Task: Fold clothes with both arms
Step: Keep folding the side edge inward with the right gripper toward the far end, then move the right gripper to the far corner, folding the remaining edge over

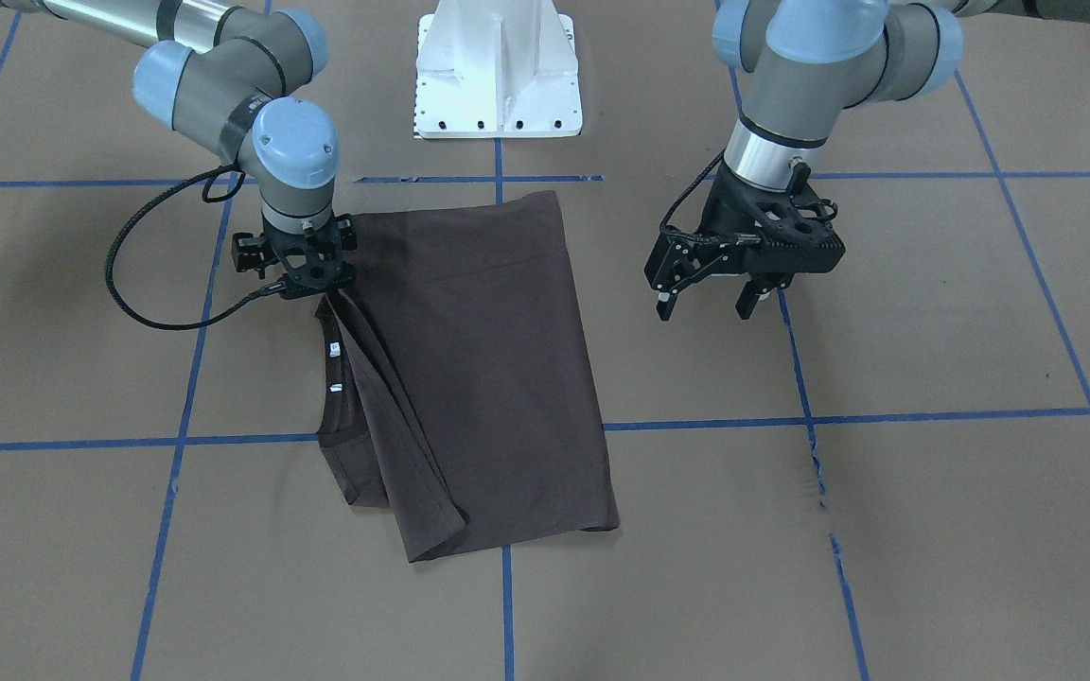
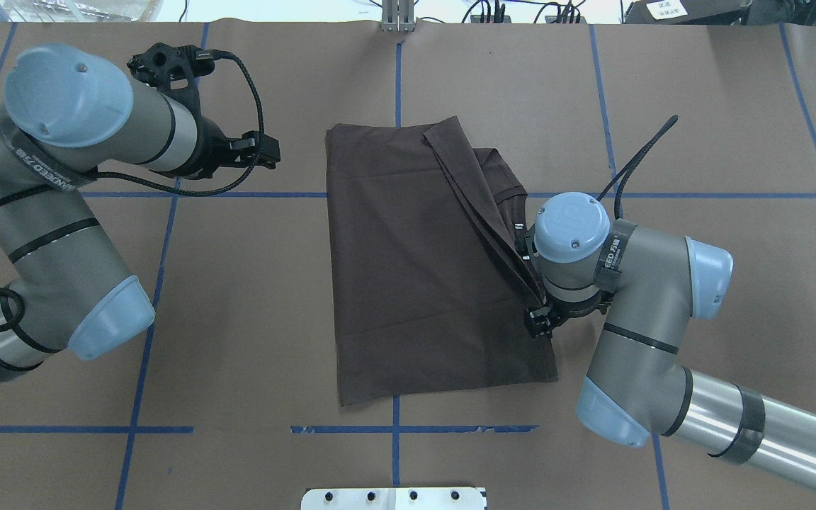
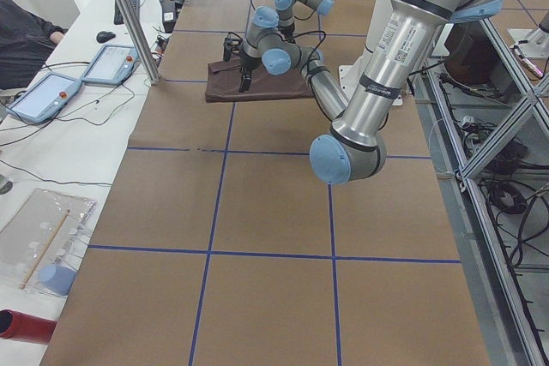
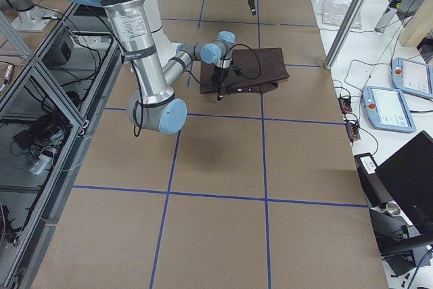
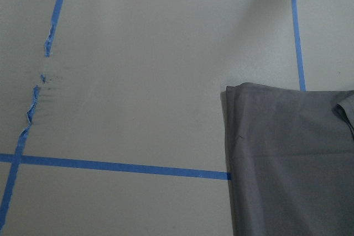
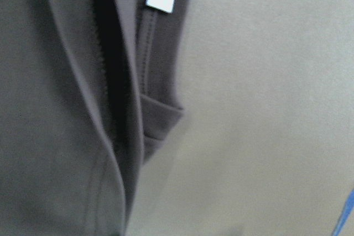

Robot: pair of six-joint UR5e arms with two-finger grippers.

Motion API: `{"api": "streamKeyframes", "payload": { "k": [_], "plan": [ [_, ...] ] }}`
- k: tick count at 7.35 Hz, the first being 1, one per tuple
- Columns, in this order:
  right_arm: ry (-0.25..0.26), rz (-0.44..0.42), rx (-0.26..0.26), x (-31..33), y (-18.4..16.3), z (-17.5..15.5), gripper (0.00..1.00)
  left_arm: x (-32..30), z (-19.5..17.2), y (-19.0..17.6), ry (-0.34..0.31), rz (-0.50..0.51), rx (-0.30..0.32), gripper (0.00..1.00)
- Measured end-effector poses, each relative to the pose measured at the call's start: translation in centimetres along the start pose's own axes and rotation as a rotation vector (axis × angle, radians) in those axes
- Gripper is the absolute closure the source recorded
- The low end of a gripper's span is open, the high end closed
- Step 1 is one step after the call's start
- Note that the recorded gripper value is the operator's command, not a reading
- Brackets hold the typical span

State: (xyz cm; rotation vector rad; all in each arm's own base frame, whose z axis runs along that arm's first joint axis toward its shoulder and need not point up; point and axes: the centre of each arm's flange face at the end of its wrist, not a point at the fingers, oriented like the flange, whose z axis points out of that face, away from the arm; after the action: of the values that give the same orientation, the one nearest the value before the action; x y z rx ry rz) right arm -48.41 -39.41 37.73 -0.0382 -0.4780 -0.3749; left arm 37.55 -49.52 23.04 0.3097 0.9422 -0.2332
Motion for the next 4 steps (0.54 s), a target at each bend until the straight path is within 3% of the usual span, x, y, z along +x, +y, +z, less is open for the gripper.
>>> {"api": "streamKeyframes", "payload": {
  "k": [2,4],
  "plan": [
    [-0.007,0.042,0.01,3.3,-1.1,-0.8,0.0,0.3,-0.3,0.0,0.008,0.002,0.003,0.0],
    [-0.079,0.059,0.046,4.3,-3.7,-5.1,0.0,0.5,-0.7,-0.1,0.014,0.004,0.006,0.0]
  ]
}}
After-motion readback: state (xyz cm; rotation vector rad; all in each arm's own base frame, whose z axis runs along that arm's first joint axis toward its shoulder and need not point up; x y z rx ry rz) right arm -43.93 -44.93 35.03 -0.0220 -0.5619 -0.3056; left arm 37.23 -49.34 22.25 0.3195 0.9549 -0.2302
